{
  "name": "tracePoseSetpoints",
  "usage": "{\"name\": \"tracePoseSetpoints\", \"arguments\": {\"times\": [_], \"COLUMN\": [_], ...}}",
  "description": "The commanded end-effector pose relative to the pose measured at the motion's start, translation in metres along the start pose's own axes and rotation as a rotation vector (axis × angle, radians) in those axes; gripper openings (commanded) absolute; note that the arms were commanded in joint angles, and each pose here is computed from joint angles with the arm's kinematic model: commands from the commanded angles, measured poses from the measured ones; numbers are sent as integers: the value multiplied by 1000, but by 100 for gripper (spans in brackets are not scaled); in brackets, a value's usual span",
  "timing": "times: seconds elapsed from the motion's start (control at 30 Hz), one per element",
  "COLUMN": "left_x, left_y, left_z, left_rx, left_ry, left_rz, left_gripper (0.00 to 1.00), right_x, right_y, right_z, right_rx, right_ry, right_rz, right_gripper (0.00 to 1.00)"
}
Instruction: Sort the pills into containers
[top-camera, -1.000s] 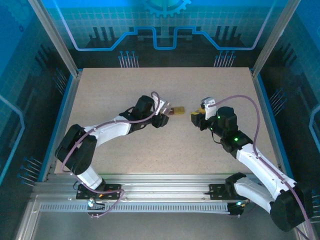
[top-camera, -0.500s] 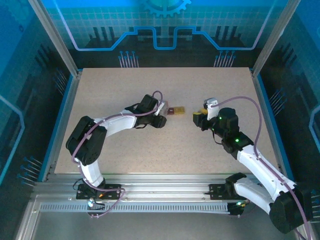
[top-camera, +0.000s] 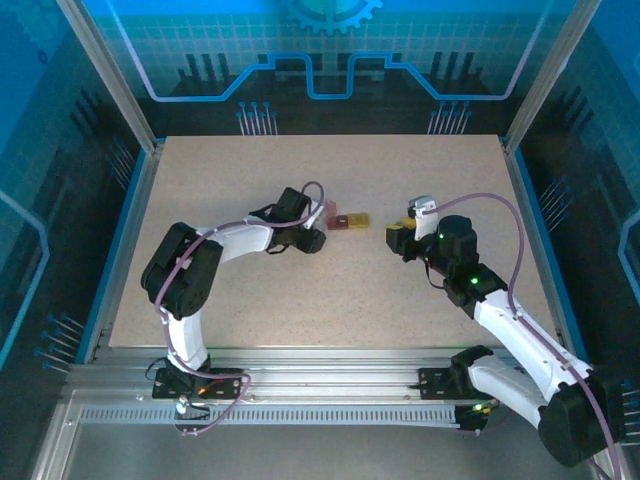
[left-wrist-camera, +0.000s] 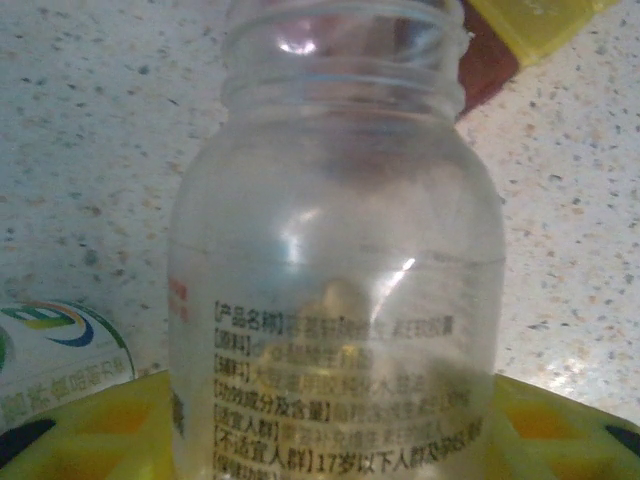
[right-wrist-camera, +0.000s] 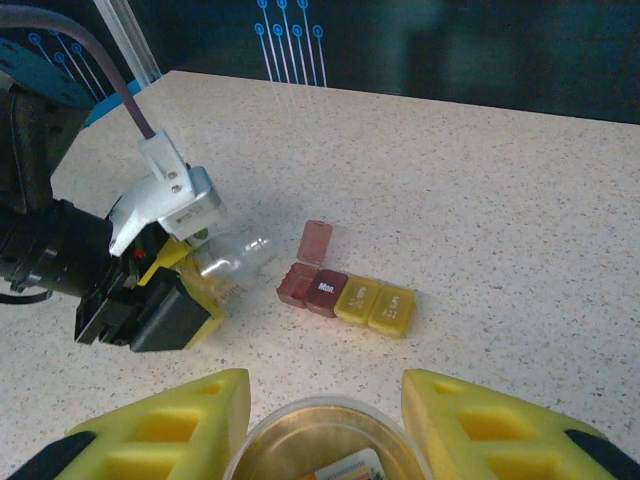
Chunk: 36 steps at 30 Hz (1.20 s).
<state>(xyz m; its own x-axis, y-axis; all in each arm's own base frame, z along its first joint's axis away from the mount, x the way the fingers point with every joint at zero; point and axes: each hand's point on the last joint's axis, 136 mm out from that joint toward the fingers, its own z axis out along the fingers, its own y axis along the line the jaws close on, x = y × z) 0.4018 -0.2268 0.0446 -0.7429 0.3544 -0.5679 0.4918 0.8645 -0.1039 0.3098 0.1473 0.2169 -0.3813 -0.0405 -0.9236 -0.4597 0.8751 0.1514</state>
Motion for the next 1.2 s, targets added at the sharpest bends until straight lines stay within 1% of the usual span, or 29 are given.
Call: {"name": "tracePoseSetpoints", "arguments": {"times": [0.0,0.1,0.33,0.53,0.67,0.83,1.03,1.17], "left_x": [-25,-31,-32,-26,-26,-25,-31,-32], "left_y": [8,14,4,3,1,2,5,-3], "left_z": [-7,-7,-19,-32,-36,-31,-18,-11], "left_rx": [36,23,68,72,85,97,89,80], "left_ry": [-73,-74,-45,62,94,128,168,196], "left_rz": [19,3,38,153,240,338,363,405], "left_gripper": [0,0,0,0,0,0,0,0], "right_x": [-10,-9,-9,-10,-10,-12,-13,-13], "right_y": [-1,0,4,5,4,7,8,9], "right_z": [-3,-2,-1,-1,0,-3,-4,-4], "right_rx": [-6,-14,-35,-45,-41,-56,-66,-70], "right_ry": [-45,-43,-41,-44,-46,-52,-56,-53], "right_rz": [9,12,19,22,21,24,25,25], "right_gripper": [11,11,11,11,11,11,11,11]}}
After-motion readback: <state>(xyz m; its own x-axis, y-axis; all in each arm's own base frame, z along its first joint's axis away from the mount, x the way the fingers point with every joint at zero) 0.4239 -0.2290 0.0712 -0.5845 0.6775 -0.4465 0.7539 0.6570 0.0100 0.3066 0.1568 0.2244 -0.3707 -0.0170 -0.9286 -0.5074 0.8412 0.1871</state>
